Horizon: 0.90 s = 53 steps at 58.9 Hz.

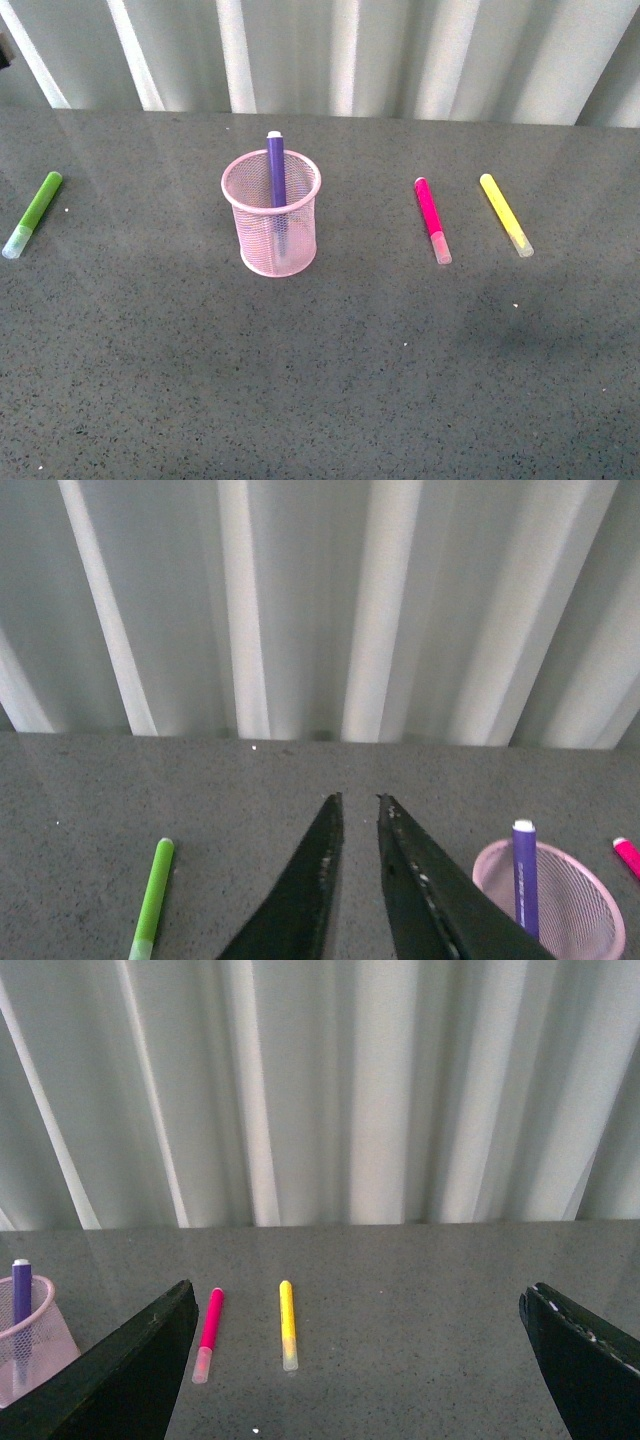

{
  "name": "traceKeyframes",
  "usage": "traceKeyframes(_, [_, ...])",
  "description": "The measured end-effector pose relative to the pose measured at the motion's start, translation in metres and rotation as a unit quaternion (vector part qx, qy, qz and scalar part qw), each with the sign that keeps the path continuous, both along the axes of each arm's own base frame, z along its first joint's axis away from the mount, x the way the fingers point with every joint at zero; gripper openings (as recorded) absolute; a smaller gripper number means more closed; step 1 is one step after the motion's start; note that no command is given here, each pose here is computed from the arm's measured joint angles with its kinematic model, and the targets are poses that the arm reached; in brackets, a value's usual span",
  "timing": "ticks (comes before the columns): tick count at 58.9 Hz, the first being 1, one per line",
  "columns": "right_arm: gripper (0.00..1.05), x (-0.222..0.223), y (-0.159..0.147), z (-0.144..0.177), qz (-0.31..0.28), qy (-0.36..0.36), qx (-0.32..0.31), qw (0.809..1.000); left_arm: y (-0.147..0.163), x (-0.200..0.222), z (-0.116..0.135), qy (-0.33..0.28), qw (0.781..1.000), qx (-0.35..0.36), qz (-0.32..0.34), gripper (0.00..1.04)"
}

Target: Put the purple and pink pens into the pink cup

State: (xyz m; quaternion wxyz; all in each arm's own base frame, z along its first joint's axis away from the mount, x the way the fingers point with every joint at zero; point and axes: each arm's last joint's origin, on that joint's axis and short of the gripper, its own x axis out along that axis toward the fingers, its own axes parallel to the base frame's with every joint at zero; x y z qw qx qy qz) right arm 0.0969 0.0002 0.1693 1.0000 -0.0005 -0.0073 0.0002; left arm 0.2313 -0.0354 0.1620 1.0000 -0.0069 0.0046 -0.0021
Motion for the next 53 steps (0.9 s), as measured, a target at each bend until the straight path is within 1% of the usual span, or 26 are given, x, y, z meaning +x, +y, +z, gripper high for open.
traceKeyframes(2, [0.98,0.0,0.0,0.0,0.0,0.0,0.0,1.0,0.002,-0.005,-0.001,0.002,1.0,0.001,-0.003,0.11])
traceKeyframes(3, [0.98,0.0,0.0,0.0,0.0,0.0,0.0,1.0,0.004,-0.009,-0.001,0.002,1.0,0.002,-0.002,0.05])
traceKeyframes(4, [0.98,0.0,0.0,0.0,0.0,0.0,0.0,1.0,0.005,-0.011,-0.001,0.002,1.0,0.002,-0.003,0.04])
traceKeyframes(21, [0.98,0.0,0.0,0.0,0.0,0.0,0.0,1.0,0.021,-0.048,-0.001,0.004,1.0,0.004,0.001,0.04])
traceKeyframes(29, [0.98,0.0,0.0,0.0,0.0,0.0,0.0,1.0,0.028,-0.061,0.0,0.003,1.0,0.003,-0.011,0.04])
traceKeyframes(33, [0.98,0.0,0.0,0.0,0.0,0.0,0.0,1.0,0.033,-0.067,0.0,0.003,1.0,0.003,-0.001,0.04])
traceKeyframes(53, [0.98,0.0,0.0,0.0,0.0,0.0,0.0,1.0,0.035,-0.088,0.004,-0.004,1.0,0.003,0.001,0.04])
